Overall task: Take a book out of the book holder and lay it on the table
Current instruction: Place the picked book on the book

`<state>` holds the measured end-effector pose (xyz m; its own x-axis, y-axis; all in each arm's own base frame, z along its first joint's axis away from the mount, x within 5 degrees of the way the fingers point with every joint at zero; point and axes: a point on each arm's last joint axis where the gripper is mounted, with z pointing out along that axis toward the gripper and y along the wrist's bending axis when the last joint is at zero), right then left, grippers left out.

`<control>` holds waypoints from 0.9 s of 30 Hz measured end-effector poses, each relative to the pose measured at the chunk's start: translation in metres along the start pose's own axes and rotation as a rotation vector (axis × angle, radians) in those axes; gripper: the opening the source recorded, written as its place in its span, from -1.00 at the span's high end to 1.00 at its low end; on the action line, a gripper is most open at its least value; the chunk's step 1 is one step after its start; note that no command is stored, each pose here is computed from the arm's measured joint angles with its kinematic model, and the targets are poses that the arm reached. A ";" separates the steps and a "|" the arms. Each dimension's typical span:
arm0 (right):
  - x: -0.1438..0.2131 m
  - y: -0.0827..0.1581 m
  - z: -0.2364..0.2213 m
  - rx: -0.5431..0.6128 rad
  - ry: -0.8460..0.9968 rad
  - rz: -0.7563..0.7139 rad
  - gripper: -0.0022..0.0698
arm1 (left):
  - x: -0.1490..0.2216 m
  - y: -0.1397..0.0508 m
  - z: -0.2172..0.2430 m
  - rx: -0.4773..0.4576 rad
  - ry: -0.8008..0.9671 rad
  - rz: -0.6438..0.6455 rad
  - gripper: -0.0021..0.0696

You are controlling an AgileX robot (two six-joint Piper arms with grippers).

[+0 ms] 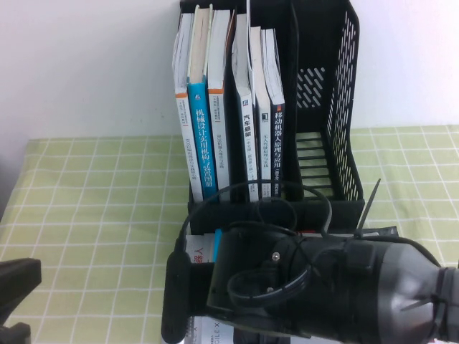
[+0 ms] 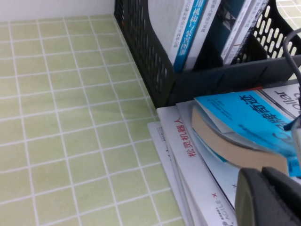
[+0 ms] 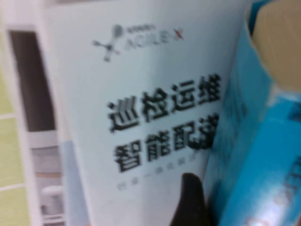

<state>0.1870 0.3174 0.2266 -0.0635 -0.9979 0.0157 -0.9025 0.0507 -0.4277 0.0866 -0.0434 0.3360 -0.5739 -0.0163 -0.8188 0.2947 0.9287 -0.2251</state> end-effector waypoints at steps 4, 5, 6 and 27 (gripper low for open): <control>-0.002 0.006 0.000 -0.062 -0.023 -0.033 -0.47 | -0.001 0.002 0.000 -0.024 -0.012 -0.006 0.95; -0.002 0.007 0.000 -0.076 -0.027 -0.044 -0.48 | -0.001 0.002 0.000 -0.026 -0.010 -0.007 0.95; -0.002 0.008 -0.001 -0.086 -0.031 -0.055 -0.48 | -0.001 0.003 0.000 -0.031 -0.006 -0.009 0.95; 0.054 -0.008 -0.121 -0.137 -0.336 0.048 0.20 | -0.005 0.003 0.000 -0.034 -0.057 -0.034 0.95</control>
<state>0.1388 0.2678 0.3401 0.0158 -0.9509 -0.3092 -0.9520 0.0802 -0.2954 0.0903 -0.0403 0.3396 -0.5381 -0.0680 -0.8402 0.2497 0.9392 -0.2359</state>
